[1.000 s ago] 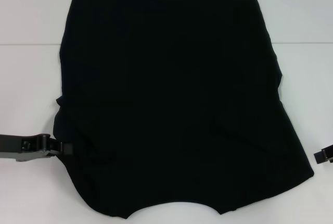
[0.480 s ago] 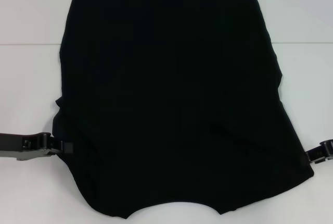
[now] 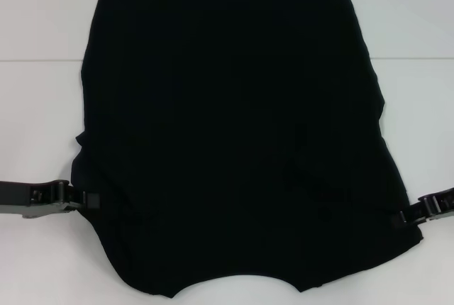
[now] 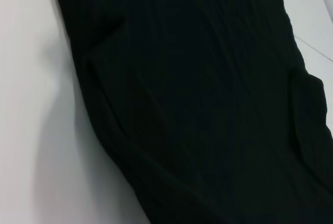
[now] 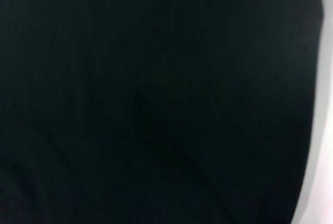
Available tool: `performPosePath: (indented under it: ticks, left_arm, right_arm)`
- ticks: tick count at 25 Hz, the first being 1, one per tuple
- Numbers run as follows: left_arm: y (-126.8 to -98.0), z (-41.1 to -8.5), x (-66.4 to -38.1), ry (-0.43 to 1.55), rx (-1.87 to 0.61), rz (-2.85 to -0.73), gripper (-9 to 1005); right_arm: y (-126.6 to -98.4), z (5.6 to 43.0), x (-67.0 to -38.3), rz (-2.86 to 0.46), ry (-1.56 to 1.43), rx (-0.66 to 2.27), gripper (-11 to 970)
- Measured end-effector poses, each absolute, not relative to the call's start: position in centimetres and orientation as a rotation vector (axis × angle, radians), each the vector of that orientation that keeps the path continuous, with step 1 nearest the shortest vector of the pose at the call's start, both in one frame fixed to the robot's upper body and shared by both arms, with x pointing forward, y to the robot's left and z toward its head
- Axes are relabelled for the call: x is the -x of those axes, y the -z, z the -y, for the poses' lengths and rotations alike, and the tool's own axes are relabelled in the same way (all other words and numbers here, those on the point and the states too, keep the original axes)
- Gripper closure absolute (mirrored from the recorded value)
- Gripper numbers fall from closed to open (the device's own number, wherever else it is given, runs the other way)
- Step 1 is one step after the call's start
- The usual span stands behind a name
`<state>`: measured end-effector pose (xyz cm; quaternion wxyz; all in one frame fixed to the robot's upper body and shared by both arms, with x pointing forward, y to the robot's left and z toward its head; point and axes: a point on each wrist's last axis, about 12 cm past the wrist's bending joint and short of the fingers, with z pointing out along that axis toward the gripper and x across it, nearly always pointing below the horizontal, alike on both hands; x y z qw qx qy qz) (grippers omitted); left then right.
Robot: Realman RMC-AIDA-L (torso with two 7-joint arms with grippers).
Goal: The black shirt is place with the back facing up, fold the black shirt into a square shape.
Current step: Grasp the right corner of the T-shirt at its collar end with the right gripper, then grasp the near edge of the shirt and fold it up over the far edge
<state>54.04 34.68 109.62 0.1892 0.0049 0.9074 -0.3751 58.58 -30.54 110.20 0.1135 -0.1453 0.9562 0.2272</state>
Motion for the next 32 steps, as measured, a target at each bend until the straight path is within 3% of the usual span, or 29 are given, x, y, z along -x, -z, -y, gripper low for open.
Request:
performPosePath:
  ticks: [10, 20, 25, 27, 32]
  left_arm:
    - [-109.6, -34.6, -54.1, 1.056, -0.014, -2.550, 900]
    - [-109.6, -34.5, -54.1, 1.063, -0.016, -2.549, 889]
    - [-109.8, -34.4, -54.1, 1.081, -0.023, -2.533, 883]
    - [-109.8, -34.3, -54.2, 1.084, -0.028, -2.530, 881]
    - [-109.9, -34.1, -53.9, 1.105, -0.058, -2.535, 875]
  right_arm:
    - [-110.7, 28.4, -58.9, -2.755, -0.769, 0.484, 493]
    - [-110.2, 28.7, -58.4, -2.790, -0.793, 0.472, 493]
    - [-110.2, 29.1, -58.3, -2.793, -0.790, 0.448, 648]
    - [-110.2, 29.2, -58.3, -2.793, -0.787, 0.442, 862]
    - [-110.2, 29.7, -58.1, -2.804, -0.787, 0.427, 890]
